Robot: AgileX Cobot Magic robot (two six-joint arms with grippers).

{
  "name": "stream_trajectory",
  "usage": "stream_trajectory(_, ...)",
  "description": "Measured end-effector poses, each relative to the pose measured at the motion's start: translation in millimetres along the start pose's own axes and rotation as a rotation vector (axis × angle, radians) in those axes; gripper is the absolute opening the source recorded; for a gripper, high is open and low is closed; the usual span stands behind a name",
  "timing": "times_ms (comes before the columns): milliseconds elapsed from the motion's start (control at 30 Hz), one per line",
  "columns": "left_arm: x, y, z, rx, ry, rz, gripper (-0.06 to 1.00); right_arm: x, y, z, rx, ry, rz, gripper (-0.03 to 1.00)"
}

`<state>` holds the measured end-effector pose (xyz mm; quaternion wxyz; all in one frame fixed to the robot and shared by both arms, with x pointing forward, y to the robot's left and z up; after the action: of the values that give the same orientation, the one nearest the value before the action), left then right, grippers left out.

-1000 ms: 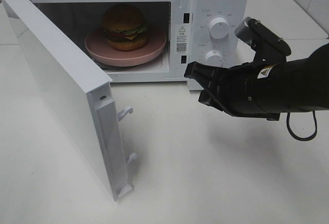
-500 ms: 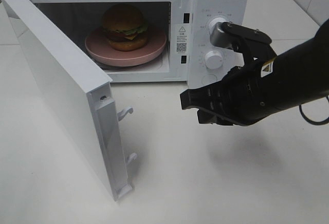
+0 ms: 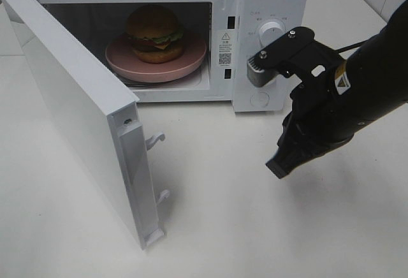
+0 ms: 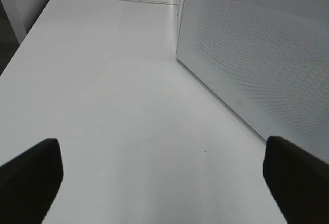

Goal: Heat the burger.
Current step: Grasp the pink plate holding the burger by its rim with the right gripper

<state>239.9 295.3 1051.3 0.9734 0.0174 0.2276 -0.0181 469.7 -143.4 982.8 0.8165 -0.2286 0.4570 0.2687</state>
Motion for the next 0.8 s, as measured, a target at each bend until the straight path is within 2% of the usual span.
stream_trajectory(33, 0.0, 0.0, 0.0, 0.0, 0.0, 0.0, 0.98, 0.0, 0.0, 0.0, 0.0, 0.0, 0.0, 0.09)
stream_trajectory(67, 0.0, 0.0, 0.0, 0.0, 0.0, 0.0, 0.98, 0.0, -0.3, -1.8, -0.085, 0.018, -0.003, 0.09)
stream_trajectory(100, 0.0, 0.0, 0.0, 0.0, 0.0, 0.0, 0.98, 0.0, -0.3, -1.8, -0.085, 0.018, -0.003, 0.09)
stream_trajectory(133, 0.0, 0.0, 0.0, 0.0, 0.0, 0.0, 0.98, -0.1, -0.4, -3.8, -0.185, 0.037, -0.001, 0.09)
stream_trajectory(200, 0.0, 0.0, 0.0, 0.0, 0.0, 0.0, 0.98, -0.1, -0.4, -4.5, -0.228, 0.044, 0.001, 0.09)
stream_trajectory(233, 0.0, 0.0, 0.0, 0.0, 0.0, 0.0, 0.98, -0.2, -0.4, -6.6, -0.347, 0.065, 0.007, 0.1)
stream_trajectory(267, 0.0, 0.0, 0.0, 0.0, 0.0, 0.0, 0.98, -0.2, -0.4, -6.6, -0.347, 0.065, 0.007, 0.1)
stream_trajectory(333, 0.0, 0.0, 0.0, 0.0, 0.0, 0.0, 0.98, -0.3, -0.4, -8.2, -0.518, 0.08, 0.018, 0.1)
stream_trajectory(367, 0.0, 0.0, 0.0, 0.0, 0.0, 0.0, 0.98, -0.3, -0.4, -8.2, -0.518, 0.08, 0.018, 0.1)
stream_trajectory(433, 0.0, 0.0, 0.0, 0.0, 0.0, 0.0, 0.98, -0.3, -0.4, -8.3, -0.668, 0.08, 0.024, 0.11)
stream_trajectory(467, 0.0, 0.0, 0.0, 0.0, 0.0, 0.0, 0.98, -0.3, -0.4, -8.3, -0.668, 0.08, 0.024, 0.11)
stream_trajectory(500, 0.0, 0.0, 0.0, 0.0, 0.0, 0.0, 0.98, -0.3, -0.4, -8.3, -0.751, 0.08, 0.028, 0.11)
stream_trajectory(567, 0.0, 0.0, 0.0, 0.0, 0.0, 0.0, 0.98, -0.3, -0.4, -8.3, -0.786, 0.079, 0.029, 0.12)
stream_trajectory(633, 0.0, 0.0, 0.0, 0.0, 0.0, 0.0, 0.98, -0.3, -0.6, -8.3, -0.901, 0.079, 0.032, 0.14)
stream_trajectory(733, 0.0, 0.0, 0.0, 0.0, 0.0, 0.0, 0.98, -0.3, -0.6, -8.3, -0.931, 0.079, 0.033, 0.16)
stream_trajectory(800, 0.0, 0.0, 0.0, 0.0, 0.0, 0.0, 0.98, -0.3, -0.6, -8.3, -0.998, 0.078, 0.036, 0.21)
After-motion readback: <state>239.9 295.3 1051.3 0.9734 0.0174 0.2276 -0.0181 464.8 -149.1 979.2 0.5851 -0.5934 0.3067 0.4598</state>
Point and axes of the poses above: a point on each arm's last joint axis where the gripper is mounted, x pointing out along that axis toward the gripper, y along the wrist's bending axis when the last joint is at zero, z = x × y, the point moved 1 cm from there along x, pointing out along that axis toward the gripper, and after that the axes turned 6 degrees about x, right-handed, at the moved point
